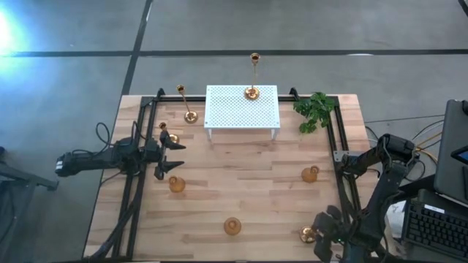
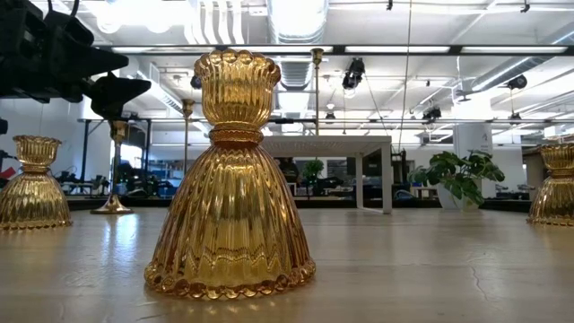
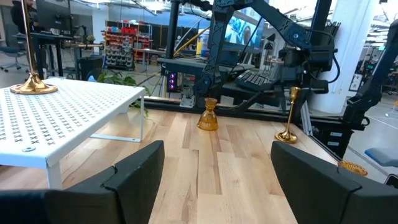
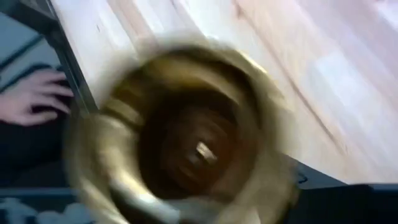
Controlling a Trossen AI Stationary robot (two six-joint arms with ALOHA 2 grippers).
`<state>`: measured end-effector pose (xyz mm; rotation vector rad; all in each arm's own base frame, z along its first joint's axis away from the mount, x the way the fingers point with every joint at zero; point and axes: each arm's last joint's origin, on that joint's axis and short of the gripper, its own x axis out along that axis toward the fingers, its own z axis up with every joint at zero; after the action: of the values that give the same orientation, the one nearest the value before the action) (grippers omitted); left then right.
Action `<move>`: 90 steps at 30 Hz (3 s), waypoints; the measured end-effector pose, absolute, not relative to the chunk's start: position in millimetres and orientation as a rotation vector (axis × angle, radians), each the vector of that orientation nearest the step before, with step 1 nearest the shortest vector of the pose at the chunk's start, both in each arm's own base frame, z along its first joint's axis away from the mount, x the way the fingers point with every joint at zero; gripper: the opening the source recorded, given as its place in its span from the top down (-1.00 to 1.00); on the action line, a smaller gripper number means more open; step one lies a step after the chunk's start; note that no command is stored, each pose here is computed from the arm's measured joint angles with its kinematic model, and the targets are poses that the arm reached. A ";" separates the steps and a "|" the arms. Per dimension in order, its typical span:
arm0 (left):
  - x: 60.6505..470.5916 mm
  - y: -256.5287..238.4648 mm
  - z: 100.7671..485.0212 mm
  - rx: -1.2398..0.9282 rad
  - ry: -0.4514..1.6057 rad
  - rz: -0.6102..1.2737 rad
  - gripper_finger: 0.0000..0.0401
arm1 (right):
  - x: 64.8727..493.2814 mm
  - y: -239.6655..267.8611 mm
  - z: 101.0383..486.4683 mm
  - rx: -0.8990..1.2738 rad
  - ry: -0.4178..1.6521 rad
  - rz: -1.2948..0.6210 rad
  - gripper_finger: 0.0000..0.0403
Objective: Pick & Place candle stick holders
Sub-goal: Put the small golden candle holder on the shelf
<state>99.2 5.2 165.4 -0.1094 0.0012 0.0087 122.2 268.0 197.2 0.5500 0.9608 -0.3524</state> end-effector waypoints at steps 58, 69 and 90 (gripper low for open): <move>99.2 5.1 165.4 -0.109 0.001 0.009 -0.50 | 176.3 23.3 355.4 0.055 0.575 -0.516 0.94; 99.2 5.2 165.4 -0.109 0.001 0.009 -0.50 | 179.6 -17.3 377.2 0.041 0.546 -0.507 0.94; 99.2 5.2 165.4 -0.109 0.001 0.009 -0.50 | 228.7 -104.8 404.0 0.047 0.616 -0.470 0.94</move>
<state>99.2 5.2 165.4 -0.1094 0.0012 0.0089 228.7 -104.8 404.0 0.0473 0.6157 -0.4701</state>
